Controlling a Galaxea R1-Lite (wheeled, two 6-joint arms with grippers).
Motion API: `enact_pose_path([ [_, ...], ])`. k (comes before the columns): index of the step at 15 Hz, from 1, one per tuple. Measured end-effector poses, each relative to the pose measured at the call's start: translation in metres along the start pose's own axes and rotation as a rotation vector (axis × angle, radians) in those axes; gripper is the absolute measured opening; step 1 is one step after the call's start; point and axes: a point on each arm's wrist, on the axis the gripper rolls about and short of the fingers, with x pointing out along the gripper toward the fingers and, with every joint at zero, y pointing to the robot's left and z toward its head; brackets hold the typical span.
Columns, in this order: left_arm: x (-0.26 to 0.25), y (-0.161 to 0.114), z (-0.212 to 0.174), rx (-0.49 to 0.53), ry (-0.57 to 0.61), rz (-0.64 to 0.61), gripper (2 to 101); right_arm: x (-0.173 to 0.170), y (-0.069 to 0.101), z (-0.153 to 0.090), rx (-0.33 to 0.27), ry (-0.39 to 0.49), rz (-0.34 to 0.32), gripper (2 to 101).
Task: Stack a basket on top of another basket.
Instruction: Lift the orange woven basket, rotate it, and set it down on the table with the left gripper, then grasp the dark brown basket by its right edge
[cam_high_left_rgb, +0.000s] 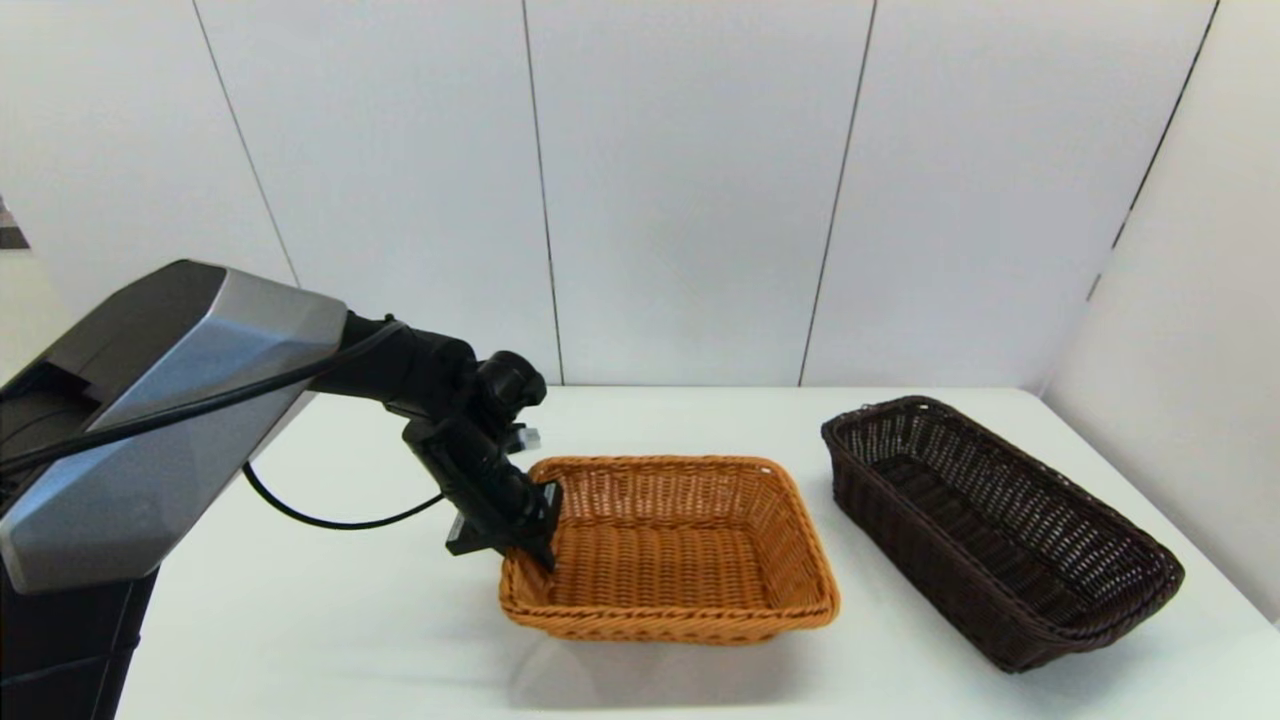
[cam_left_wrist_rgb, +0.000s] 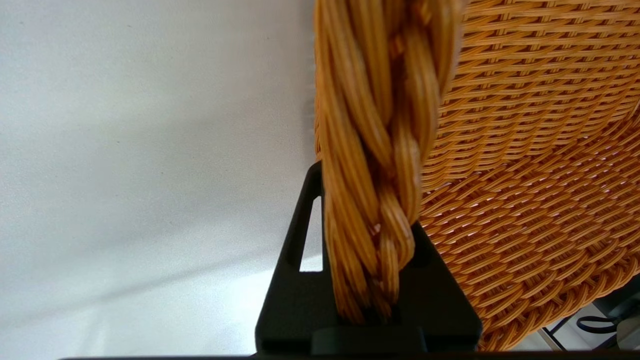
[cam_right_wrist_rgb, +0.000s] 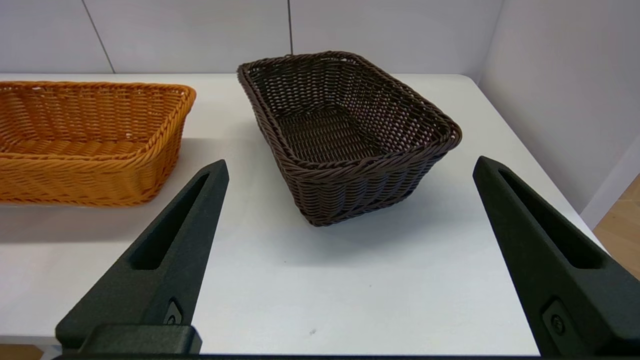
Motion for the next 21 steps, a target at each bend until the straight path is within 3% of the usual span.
enact_pose_path([
  [6,-0.001,0.000,0.000,0.001,-0.001,-0.003,56.6,0.000,0.000,0.000,0.000,0.000,0.000,97.1],
  [9,-0.017,-0.004,-0.002,0.012,-0.046,-0.024,69.9,0.000,0.000,0.000,0.000,0.000,0.000,97.1],
  [12,-0.075,-0.014,-0.025,0.044,-0.148,-0.059,78.6,0.000,0.000,0.000,0.000,0.000,0.000,97.1],
  [17,-0.194,-0.014,-0.135,0.110,-0.399,-0.070,87.4,0.000,0.000,0.000,0.000,0.000,0.000,97.1],
  [21,-0.234,0.027,-0.260,0.116,-0.568,0.033,91.4,0.000,0.000,0.000,0.000,0.000,-0.001,97.1],
])
